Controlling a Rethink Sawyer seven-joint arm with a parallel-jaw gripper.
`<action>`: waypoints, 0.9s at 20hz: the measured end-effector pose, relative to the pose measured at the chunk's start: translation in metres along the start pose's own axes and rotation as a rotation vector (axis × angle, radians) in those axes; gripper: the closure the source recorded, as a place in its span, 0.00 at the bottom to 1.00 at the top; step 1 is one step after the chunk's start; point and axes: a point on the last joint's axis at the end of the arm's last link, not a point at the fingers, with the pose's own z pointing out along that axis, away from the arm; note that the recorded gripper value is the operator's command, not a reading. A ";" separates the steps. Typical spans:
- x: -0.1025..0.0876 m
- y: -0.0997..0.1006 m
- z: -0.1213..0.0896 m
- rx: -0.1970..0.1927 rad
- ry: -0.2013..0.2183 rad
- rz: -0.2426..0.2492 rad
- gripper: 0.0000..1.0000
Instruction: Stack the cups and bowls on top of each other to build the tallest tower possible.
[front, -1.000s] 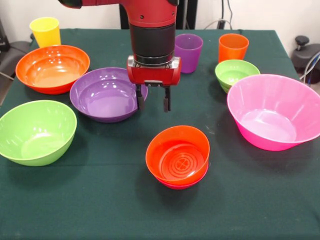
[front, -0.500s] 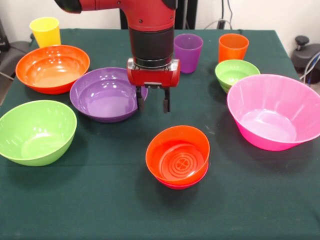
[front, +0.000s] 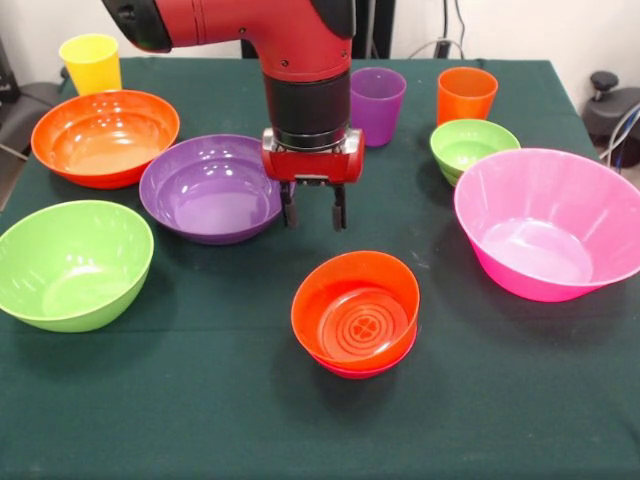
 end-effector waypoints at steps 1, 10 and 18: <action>0.000 0.000 0.000 0.000 0.000 0.000 0.00; -0.005 -0.002 -0.001 0.003 -0.009 0.004 0.00; -0.019 0.004 -0.020 0.015 -0.031 0.001 0.00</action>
